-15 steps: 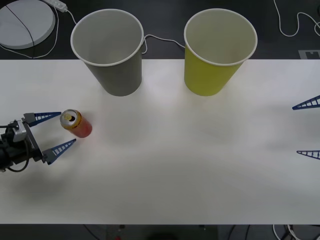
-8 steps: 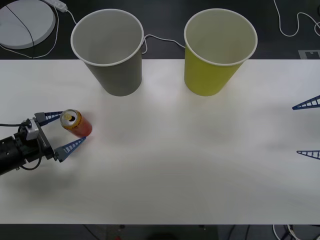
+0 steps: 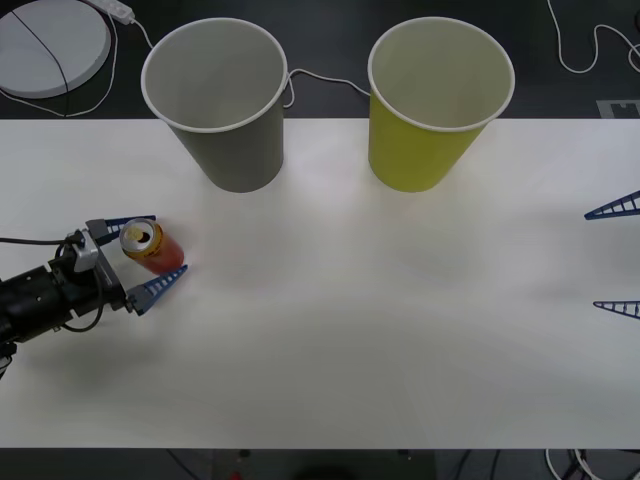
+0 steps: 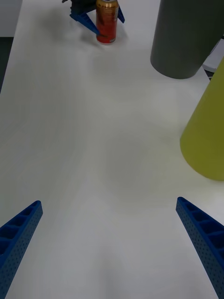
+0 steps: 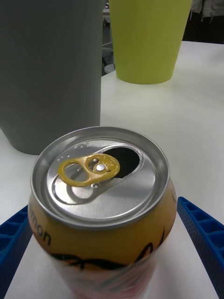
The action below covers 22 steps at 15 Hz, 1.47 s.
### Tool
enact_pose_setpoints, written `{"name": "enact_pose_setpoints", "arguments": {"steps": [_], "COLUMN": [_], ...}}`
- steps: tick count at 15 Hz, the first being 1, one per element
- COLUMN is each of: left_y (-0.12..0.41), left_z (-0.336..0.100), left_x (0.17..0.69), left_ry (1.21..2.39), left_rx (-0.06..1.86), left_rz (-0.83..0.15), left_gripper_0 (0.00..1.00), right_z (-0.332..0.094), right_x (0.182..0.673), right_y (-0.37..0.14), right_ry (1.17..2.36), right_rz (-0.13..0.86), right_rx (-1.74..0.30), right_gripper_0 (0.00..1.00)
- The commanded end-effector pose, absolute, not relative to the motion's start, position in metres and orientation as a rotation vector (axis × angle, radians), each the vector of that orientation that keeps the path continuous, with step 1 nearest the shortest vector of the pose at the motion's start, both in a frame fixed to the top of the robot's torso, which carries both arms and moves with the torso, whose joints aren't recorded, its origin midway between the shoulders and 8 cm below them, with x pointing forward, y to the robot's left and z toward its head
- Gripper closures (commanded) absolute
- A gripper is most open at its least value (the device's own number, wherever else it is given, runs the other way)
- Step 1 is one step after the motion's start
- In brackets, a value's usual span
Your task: Put the can into the green bin and the plastic bottle into the gray bin
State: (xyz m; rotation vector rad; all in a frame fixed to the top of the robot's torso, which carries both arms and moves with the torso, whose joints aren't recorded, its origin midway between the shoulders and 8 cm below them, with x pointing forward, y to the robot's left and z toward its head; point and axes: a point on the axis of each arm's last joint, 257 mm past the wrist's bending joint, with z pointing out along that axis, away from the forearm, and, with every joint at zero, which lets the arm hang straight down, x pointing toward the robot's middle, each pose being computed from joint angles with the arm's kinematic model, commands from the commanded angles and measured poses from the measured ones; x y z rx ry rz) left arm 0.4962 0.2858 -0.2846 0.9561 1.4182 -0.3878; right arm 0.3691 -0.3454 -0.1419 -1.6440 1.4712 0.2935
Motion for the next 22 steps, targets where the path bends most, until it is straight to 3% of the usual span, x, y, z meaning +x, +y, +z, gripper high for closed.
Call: {"name": "enact_pose_setpoints", "arguments": {"steps": [1, 2, 4, 5, 15, 22], "left_y": [0.283, 0.283, 0.282, 0.282, 0.28, 0.295], "left_z": [-0.286, -0.285, -0.285, -0.285, -0.276, -0.241], "left_x": [0.496, 0.497, 0.497, 0.497, 0.494, 0.471], "left_ry": [1.419, 1.417, 1.416, 1.417, 1.397, 1.501], "left_rx": [0.953, 0.954, 0.954, 0.955, 1.002, 1.112], "left_rz": [-0.392, -0.392, -0.393, -0.394, -0.393, -0.375], "left_gripper_0": [0.0, 0.15, 0.9, 0.99, 1.0, 1.0], "right_z": [-0.142, -0.142, -0.142, -0.142, -0.142, -0.142], "right_x": [0.369, 0.369, 0.369, 0.369, 0.369, 0.369], "right_y": [-0.345, -0.345, -0.345, -0.345, -0.345, -0.345], "right_ry": [1.471, 1.471, 1.471, 1.471, 1.471, 1.471], "right_rz": [0.293, 0.293, 0.293, 0.293, 0.293, 0.293], "right_rx": [-1.644, -1.644, -1.644, -1.644, -1.644, -1.644], "right_gripper_0": [0.0, 0.0, 0.0, 0.0, 0.0, 0.0]}}
